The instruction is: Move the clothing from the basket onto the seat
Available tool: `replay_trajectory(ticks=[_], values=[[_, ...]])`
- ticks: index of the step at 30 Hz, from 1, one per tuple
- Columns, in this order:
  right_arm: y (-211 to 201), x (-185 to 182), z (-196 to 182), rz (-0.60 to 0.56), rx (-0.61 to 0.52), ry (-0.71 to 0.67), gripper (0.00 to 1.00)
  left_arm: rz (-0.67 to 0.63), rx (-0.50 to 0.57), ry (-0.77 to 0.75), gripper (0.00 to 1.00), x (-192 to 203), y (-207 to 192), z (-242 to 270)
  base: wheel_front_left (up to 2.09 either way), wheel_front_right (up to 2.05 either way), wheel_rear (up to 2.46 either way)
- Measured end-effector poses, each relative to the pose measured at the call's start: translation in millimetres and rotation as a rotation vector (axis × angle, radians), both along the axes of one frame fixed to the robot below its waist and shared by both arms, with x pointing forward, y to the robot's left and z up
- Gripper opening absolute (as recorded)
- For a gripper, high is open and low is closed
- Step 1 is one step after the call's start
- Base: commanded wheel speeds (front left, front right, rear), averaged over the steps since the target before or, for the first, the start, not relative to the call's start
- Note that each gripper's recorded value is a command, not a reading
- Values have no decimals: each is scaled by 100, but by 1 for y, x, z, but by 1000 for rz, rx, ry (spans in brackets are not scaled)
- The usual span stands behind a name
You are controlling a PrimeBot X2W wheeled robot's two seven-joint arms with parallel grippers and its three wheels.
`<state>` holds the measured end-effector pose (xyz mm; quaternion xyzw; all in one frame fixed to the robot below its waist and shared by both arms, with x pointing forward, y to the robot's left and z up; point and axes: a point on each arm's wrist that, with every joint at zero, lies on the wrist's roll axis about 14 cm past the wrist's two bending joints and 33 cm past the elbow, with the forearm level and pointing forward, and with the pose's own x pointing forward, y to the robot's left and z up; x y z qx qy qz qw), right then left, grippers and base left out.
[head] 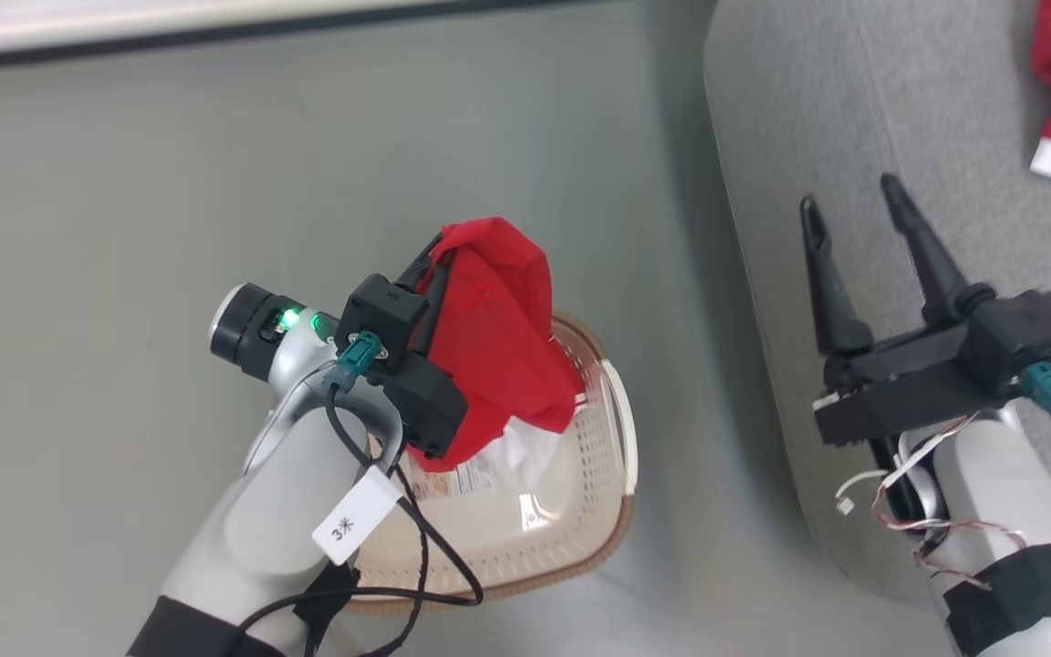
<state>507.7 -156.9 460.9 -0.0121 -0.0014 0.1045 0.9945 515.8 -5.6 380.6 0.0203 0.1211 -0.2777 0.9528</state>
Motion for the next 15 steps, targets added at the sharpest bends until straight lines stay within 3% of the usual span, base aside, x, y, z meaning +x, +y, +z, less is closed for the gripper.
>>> replay_trajectory(ticks=[15], values=[[52, -38, 42, 135, 15, -47, 100, 27, -131, -266, 0, -12, 6, 139, 0, 0, 0]])
